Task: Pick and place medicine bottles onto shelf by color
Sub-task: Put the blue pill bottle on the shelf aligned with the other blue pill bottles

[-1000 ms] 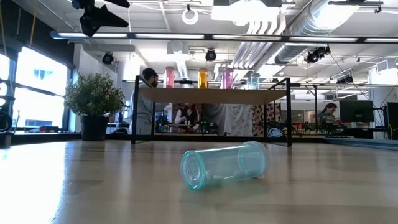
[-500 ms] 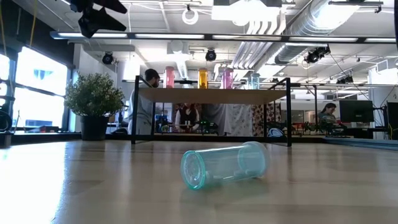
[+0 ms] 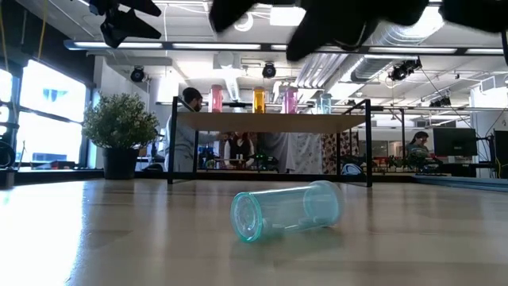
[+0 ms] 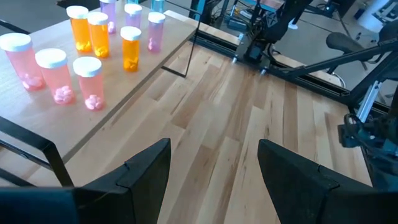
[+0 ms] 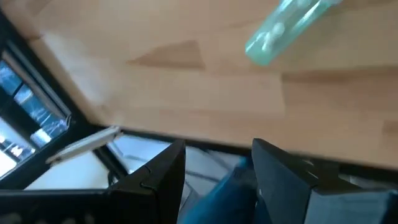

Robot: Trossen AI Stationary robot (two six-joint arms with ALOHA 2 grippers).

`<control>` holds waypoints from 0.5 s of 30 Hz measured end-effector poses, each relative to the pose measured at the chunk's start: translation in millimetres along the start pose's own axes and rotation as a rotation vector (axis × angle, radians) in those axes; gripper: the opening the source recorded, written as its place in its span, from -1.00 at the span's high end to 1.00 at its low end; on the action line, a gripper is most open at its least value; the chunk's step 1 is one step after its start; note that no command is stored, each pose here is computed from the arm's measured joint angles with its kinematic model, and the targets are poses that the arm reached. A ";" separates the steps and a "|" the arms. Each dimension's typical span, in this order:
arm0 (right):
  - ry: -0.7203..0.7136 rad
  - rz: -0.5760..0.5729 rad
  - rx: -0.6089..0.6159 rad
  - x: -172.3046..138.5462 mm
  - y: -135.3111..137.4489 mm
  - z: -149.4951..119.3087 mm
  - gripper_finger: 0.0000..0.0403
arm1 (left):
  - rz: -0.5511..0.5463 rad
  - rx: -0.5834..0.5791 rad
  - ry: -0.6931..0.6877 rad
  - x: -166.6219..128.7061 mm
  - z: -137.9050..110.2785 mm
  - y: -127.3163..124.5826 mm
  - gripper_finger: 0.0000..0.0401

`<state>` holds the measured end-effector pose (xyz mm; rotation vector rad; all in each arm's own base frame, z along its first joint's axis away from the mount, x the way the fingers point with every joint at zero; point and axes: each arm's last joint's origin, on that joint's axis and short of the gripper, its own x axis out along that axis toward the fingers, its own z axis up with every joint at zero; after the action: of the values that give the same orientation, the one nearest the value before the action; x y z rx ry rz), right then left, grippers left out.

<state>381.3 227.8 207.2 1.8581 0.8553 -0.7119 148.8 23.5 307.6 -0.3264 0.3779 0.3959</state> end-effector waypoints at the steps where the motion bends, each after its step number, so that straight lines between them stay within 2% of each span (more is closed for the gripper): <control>1: -0.019 -0.003 -0.001 2.3 -1.3 1.5 0.12 | 0.000 0.000 0.000 0.0 0.0 0.0 -0.16; 15: -0.071 -0.096 0.037 35.8 -12.1 19.2 0.12 | 0.001 0.000 -0.001 0.0 0.1 0.1 -0.16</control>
<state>390.5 223.3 166.1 1.8224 0.8958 -0.8537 148.8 23.6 307.6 -0.3261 0.3775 0.3965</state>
